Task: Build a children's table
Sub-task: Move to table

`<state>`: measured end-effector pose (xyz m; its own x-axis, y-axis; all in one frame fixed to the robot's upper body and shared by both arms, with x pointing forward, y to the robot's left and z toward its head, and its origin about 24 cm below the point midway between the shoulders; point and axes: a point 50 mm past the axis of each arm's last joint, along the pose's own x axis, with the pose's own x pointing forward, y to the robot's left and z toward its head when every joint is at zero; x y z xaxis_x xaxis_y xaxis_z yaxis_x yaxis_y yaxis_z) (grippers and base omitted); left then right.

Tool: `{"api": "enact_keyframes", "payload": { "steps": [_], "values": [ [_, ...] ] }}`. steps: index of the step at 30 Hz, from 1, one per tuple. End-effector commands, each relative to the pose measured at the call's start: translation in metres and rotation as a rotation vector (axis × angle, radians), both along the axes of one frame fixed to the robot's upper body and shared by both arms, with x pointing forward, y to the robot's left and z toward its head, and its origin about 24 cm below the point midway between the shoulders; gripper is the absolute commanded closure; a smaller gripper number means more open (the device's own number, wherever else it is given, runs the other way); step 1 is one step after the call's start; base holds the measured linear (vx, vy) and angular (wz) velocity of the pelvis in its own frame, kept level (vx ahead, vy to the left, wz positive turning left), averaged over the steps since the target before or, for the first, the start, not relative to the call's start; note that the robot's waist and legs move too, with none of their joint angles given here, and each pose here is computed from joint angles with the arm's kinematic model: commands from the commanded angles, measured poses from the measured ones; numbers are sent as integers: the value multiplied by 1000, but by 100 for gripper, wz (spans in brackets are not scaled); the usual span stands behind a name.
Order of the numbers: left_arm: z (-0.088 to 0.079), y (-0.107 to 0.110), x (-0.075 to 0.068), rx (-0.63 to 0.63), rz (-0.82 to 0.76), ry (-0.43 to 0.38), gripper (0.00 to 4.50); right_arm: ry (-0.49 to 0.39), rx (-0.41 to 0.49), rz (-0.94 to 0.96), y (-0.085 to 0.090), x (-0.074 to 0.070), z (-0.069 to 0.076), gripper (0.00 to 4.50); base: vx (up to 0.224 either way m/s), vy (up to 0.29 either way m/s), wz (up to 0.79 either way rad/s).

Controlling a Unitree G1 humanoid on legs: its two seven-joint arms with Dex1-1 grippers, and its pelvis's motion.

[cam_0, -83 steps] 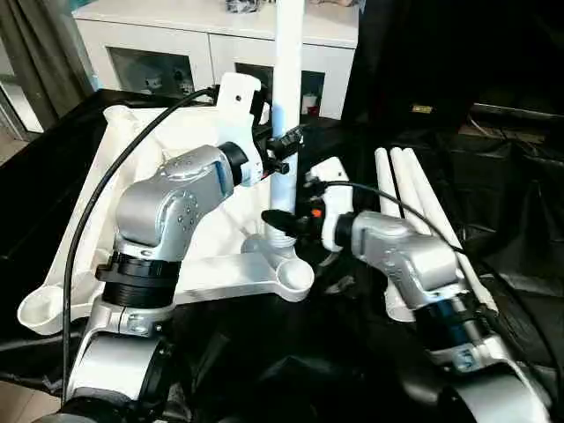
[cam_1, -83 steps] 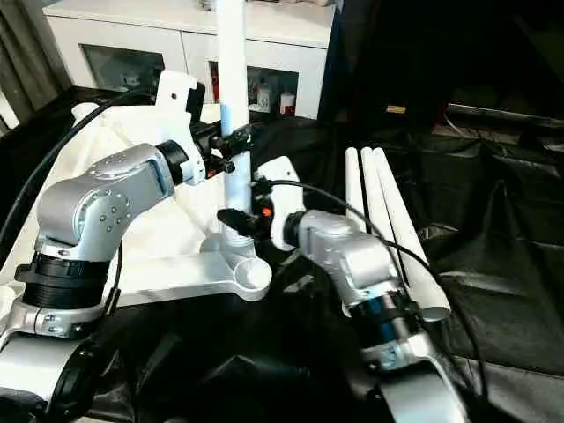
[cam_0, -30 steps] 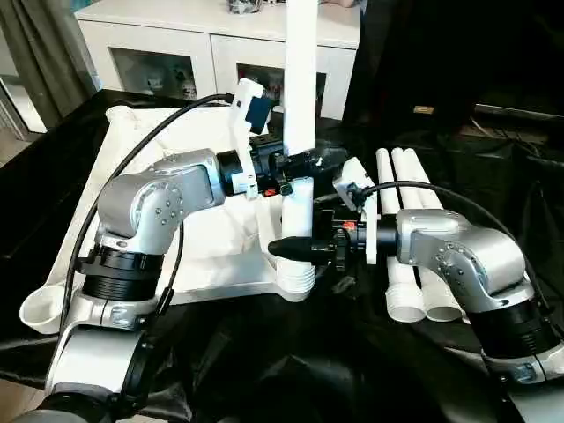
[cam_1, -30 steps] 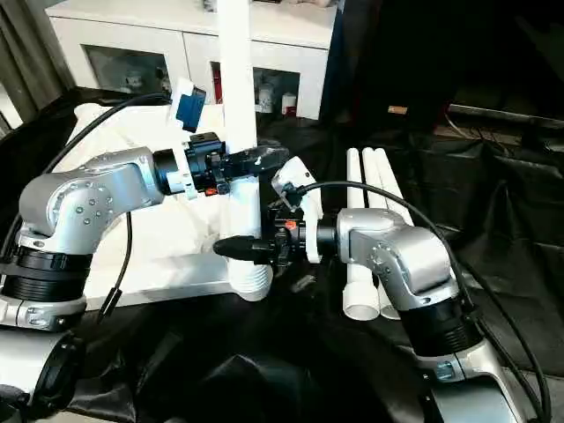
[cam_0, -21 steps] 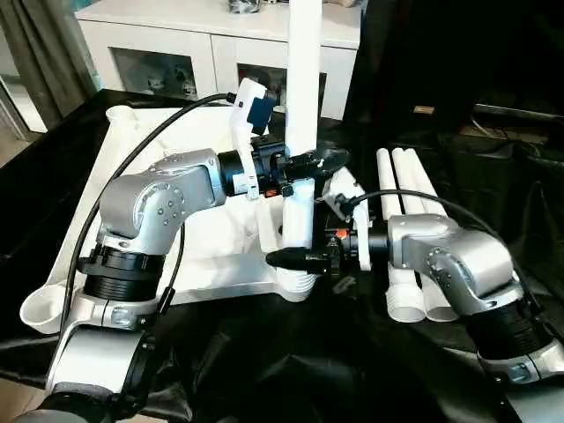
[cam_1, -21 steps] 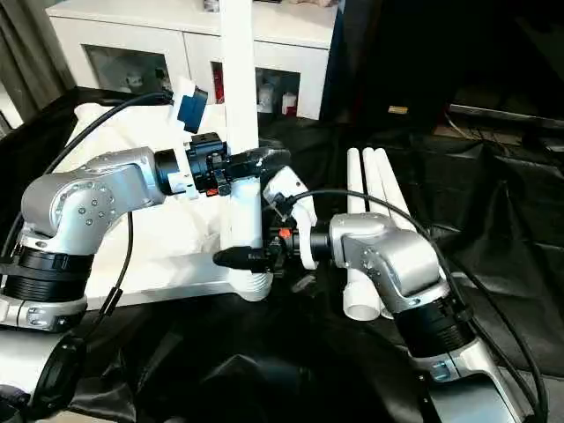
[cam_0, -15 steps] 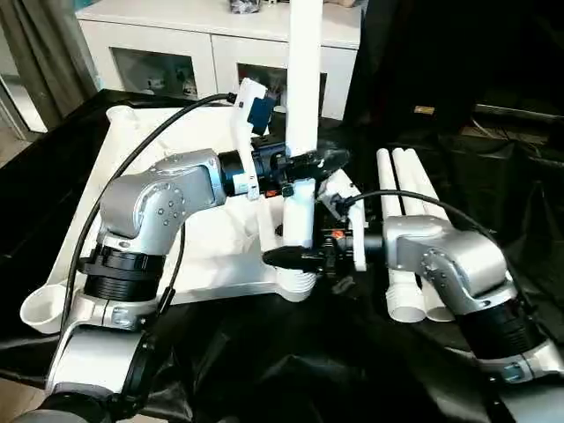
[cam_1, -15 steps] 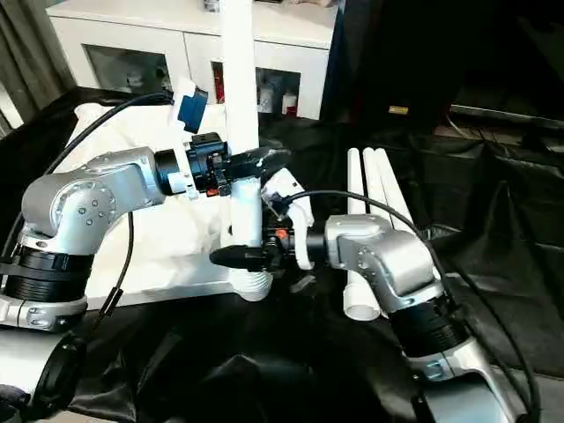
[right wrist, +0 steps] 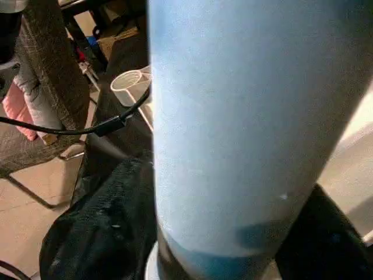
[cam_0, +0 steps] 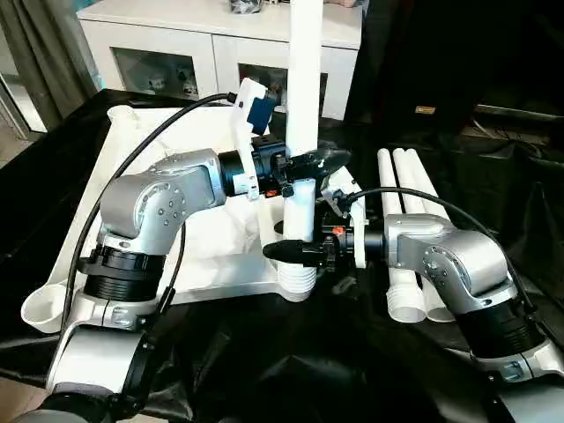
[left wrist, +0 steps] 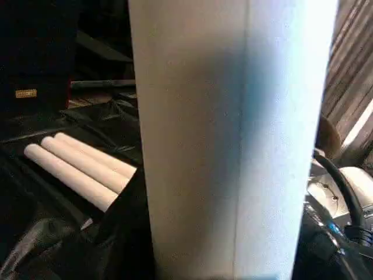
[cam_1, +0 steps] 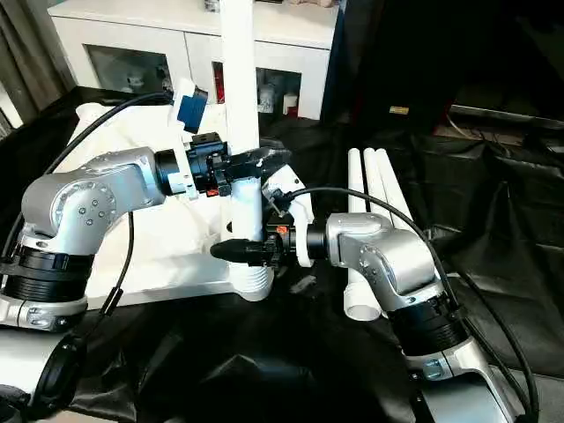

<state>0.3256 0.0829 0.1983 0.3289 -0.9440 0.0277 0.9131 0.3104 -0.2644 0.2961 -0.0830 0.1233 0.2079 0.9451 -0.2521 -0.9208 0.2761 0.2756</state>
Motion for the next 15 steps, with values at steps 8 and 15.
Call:
{"api": "enact_keyframes", "payload": {
  "steps": [8, 15],
  "values": [
    [8, -2, 0, 2, -15, -31, 271, -11, 27, -30, -2, 4, 6, 257, 0, 0, 0],
    [4, 1, 5, 11, 41, 14, 215, -12, 37, -54, -3, 5, 5, 258, 0, 0, 0]
  ]
}}
